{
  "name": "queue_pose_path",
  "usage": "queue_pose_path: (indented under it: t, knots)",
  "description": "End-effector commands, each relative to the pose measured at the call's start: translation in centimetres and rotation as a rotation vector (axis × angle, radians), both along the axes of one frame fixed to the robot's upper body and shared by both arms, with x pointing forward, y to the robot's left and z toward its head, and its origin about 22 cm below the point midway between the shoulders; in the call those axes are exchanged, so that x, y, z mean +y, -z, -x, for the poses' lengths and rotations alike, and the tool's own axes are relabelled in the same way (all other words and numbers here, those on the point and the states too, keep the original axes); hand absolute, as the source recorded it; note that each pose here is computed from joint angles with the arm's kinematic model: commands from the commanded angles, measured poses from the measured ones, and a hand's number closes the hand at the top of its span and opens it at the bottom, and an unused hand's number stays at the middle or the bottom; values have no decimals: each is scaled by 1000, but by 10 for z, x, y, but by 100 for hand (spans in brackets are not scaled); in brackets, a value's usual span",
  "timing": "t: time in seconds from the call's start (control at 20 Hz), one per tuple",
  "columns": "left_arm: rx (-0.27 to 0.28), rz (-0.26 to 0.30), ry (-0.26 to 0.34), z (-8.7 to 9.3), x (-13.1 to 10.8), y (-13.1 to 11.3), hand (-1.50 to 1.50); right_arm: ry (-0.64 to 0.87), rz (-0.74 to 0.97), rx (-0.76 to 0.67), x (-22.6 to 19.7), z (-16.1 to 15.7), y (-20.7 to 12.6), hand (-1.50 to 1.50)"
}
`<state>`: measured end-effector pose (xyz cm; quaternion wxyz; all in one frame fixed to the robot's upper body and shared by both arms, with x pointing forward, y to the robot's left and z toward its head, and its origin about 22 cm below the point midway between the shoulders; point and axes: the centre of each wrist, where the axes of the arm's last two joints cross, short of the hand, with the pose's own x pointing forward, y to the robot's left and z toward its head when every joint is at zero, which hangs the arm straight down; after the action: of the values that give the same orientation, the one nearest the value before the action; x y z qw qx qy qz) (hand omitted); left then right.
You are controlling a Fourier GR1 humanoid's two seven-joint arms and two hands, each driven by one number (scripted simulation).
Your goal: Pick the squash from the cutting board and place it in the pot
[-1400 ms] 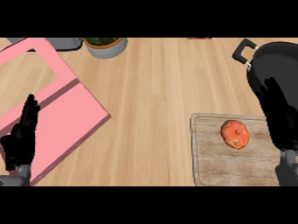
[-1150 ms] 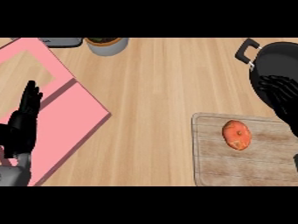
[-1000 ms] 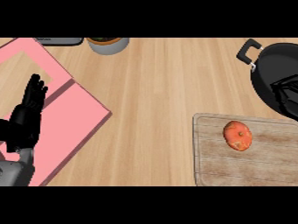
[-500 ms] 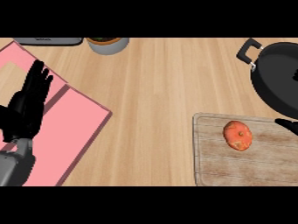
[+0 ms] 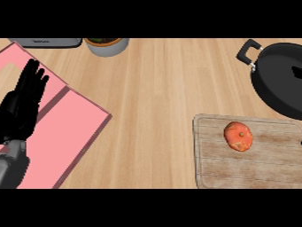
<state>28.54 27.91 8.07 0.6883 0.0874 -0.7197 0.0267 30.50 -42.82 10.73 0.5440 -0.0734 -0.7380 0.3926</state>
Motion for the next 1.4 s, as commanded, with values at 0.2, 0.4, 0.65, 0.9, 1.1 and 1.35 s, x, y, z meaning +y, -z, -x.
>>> queue_pose_path:
  t: [0.2, 0.4, 0.65, 0.9, 1.1, 1.35]
  knots:
    - [-11, 9, -11, 2, -2, -1, 0, -102, 398, 167, 62, -3, -19, -150]
    - [6, -1, -18, -2, 0, 5, 0, -146, 456, 237, 96, 9, -4, -150]
    - [-5, 0, 3, 18, -5, -15, 0, -120, 442, 268, 96, 7, -8, -150]
    - [-2, -6, -4, -3, 11, -5, 0, -118, 456, 288, 119, -1, -1, -150]
    - [-5, -10, -15, 7, 2, -12, 0, -60, 540, 302, 132, 25, 19, -150]
    - [-9, 11, -11, -9, 1, -6, 0, -42, 535, 295, 132, 3, 41, -150]
